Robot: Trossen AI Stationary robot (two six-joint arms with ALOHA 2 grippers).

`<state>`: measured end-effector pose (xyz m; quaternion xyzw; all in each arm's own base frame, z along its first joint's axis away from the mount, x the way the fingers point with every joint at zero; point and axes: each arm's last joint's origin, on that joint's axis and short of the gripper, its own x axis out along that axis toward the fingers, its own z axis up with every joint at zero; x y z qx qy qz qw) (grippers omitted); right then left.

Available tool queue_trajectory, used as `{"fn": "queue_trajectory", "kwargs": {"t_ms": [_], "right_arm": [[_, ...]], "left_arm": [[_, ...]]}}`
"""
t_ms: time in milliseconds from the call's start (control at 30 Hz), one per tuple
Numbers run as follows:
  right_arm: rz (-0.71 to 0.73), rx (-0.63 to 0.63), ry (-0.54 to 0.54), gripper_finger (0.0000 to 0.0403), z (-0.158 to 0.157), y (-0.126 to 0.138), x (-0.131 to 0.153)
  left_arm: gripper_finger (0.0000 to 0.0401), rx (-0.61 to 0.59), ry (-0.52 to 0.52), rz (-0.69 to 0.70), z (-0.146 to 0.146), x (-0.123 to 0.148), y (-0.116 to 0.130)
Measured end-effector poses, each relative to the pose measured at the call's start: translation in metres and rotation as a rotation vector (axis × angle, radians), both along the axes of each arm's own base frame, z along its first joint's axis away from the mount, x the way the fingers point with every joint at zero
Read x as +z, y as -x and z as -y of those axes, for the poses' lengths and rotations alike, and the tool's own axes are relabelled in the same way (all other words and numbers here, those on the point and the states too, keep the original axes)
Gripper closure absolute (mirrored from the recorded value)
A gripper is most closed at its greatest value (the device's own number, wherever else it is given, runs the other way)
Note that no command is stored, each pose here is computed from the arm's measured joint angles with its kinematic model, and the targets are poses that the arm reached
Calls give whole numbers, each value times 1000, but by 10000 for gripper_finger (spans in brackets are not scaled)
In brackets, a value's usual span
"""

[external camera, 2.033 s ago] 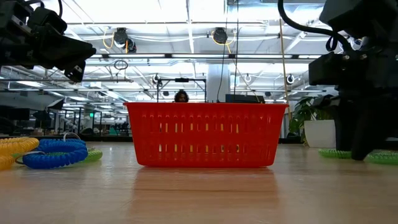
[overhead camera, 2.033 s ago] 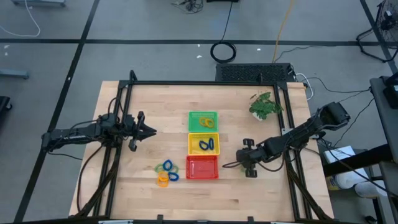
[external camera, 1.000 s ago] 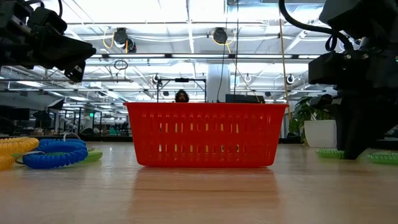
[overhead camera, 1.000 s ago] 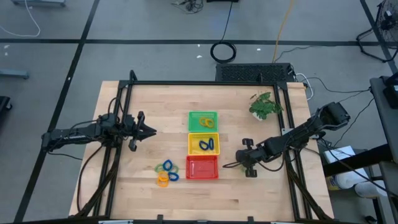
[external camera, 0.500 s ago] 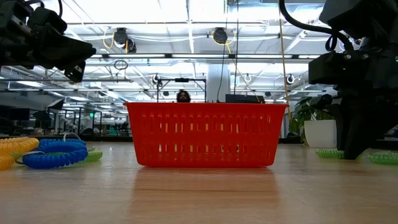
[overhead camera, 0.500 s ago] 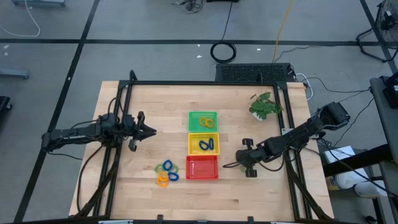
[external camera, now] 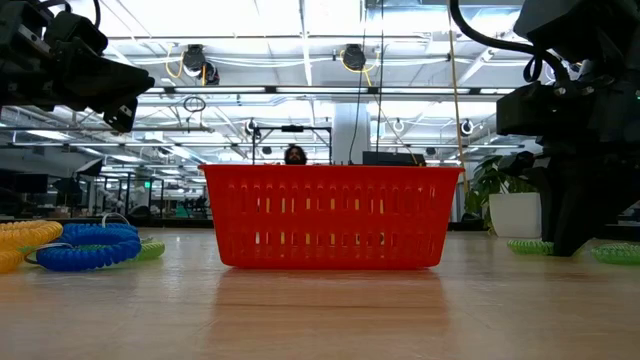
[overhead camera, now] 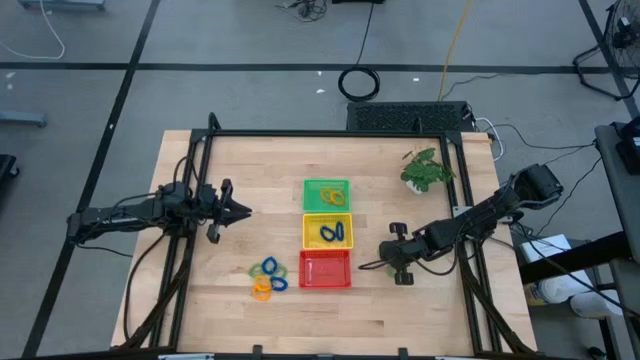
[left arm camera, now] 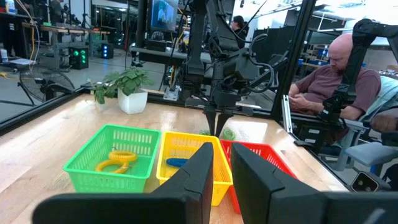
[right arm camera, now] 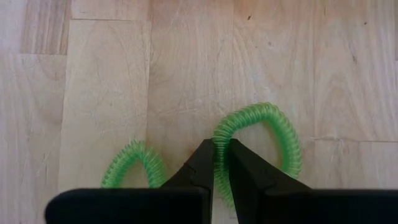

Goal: Sort spring keychains into baskets
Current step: Put the green spring keychain into the red basket

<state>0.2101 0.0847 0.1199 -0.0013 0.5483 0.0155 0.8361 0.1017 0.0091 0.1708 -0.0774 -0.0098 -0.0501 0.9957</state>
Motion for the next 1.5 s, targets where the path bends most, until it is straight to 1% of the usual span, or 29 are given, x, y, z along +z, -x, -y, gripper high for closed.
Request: {"fn": "queue_trajectory", "kwargs": {"t_ms": [200,433,600,767,833,967,1167,1500], "right_arm": [[40,25,-10,382,-1,-1,5],[143,50,-41,382,-2,-4,18],[196,84,-47,382,-4,-8,22],[197,94,-44,383,-4,-8,22],[198,103,-61,383,-4,-8,23],[238,112,-78,383,-6,-11,25],[260,127,-104,383,-8,-13,27],[348,170,-103,383,-10,-19,33]], "left_arm": [[341,0,0,0,0,0,0],[341,0,0,0,0,0,0],[341,0,0,0,0,0,0],[341,0,0,0,0,0,0],[341,0,0,-1,0,0,0],[341,0,0,-1,0,0,0],[341,0,0,0,0,0,0],[341,0,0,0,0,0,0]]}}
